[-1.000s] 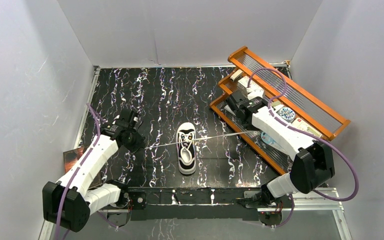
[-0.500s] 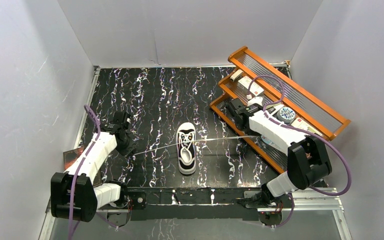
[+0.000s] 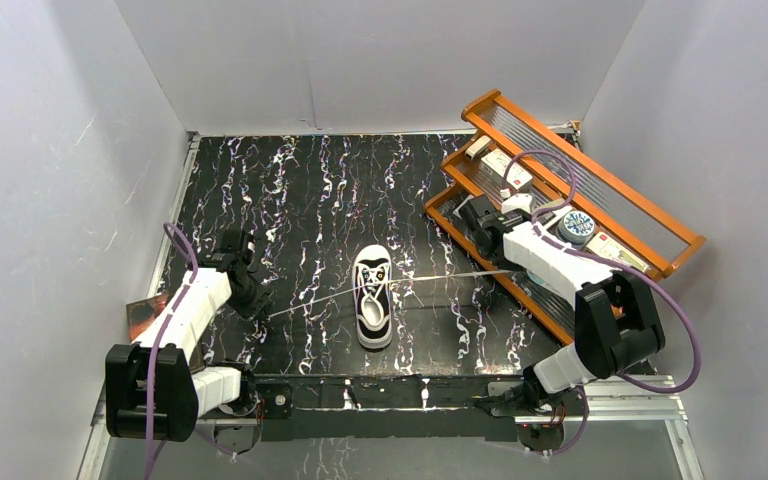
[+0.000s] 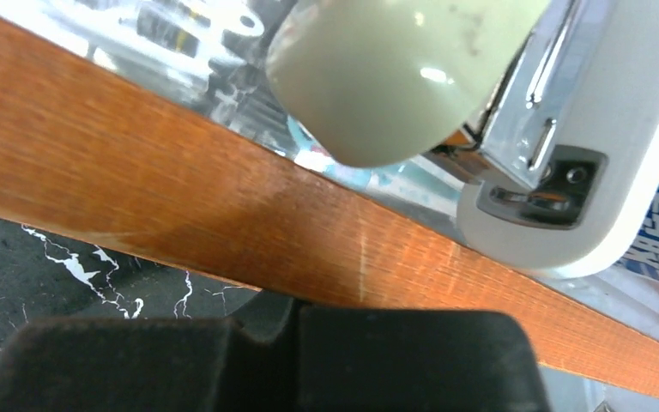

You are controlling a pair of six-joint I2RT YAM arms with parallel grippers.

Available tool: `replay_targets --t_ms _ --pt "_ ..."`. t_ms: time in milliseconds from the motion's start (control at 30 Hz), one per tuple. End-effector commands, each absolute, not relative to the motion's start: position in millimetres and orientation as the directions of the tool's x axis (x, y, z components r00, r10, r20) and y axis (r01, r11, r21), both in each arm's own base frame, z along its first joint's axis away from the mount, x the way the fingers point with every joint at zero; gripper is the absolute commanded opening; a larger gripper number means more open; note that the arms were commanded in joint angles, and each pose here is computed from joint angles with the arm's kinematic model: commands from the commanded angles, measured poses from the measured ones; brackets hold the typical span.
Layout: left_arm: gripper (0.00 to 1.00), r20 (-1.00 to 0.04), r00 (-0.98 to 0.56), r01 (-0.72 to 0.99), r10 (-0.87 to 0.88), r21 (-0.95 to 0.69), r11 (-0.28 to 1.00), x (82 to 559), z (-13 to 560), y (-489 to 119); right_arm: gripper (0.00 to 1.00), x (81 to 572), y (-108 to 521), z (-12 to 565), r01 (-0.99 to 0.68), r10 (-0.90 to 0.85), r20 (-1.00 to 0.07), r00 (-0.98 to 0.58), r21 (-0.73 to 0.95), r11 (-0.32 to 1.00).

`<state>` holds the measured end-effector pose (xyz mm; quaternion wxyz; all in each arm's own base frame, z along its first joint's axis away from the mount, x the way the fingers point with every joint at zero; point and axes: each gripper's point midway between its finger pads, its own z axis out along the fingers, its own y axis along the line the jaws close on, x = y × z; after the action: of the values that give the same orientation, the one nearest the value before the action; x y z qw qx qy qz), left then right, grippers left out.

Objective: Tie the shoes

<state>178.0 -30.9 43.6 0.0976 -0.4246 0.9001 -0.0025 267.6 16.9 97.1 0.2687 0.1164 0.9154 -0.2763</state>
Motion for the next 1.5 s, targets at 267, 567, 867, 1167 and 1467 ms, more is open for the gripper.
replay_targets --t_ms 267,567,867,1167,1467 --pt "0.00 -0.173 -0.624 -0.757 -0.762 -0.105 0.645 178.1 51.5 -31.5 0.00 270.1 40.4 105.5 0.251 0.018 -0.594 -0.804 -0.312 0.916" --pt "0.00 -0.126 -0.564 -0.808 -0.816 -0.120 0.577 176.9 45.7 -39.0 0.00 252.8 25.5 115.7 0.363 0.087 -0.617 -0.782 -0.337 0.869" --pt "0.21 -0.160 -0.643 -0.731 -0.749 -0.164 0.662 191.8 61.5 -43.6 0.00 270.0 62.4 126.3 0.198 0.029 -0.649 -0.760 -0.189 0.962" --pt "0.77 -0.310 -0.773 -0.402 -0.553 -0.436 0.805 208.9 134.7 -76.1 0.00 273.2 130.8 154.8 -0.210 -0.124 -0.696 -0.707 0.039 0.977" --pt "0.49 -0.617 -0.785 0.400 0.056 -0.435 0.807 240.3 153.1 -175.1 0.00 275.9 158.7 179.2 -0.350 -0.163 -0.726 -0.669 0.113 0.930"
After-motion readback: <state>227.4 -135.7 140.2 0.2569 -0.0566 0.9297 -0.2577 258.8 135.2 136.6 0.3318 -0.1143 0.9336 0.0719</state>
